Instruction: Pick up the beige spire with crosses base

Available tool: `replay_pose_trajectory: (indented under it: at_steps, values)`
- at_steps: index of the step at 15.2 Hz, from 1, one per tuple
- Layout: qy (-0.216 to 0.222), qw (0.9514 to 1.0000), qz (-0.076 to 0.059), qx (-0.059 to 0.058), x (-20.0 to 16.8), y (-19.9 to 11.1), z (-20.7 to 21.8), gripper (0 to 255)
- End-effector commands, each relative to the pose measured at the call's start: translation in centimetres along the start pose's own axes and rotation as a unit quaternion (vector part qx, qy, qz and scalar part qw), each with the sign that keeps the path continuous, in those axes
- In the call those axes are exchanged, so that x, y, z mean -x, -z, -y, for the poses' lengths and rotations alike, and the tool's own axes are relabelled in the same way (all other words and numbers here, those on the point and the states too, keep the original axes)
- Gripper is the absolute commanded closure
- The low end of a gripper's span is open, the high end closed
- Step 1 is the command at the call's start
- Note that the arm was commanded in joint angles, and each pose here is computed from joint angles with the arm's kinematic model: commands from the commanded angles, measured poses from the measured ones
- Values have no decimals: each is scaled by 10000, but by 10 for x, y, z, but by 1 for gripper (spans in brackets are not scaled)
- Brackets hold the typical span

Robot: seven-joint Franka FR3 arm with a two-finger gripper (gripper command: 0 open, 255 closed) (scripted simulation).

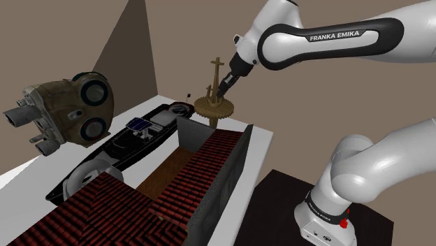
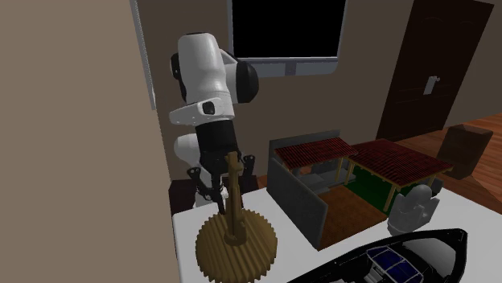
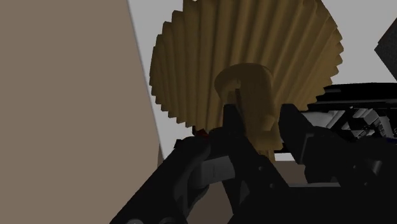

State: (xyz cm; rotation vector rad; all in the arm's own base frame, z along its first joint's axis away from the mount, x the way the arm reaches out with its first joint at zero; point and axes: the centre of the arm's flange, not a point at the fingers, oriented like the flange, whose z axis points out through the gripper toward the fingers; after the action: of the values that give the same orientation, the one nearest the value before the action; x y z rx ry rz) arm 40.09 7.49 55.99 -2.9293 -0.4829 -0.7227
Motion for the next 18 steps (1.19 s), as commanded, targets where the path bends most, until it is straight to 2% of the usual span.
replay_pose_trajectory:
  at_steps: [1, 8, 18]
  values:
    - [0, 10000, -1, 0, 0, 0, 0, 255]
    - [0, 10000, -1, 0, 0, 0, 0, 255]
    - [0, 10000, -1, 0, -25, 46, 0, 255]
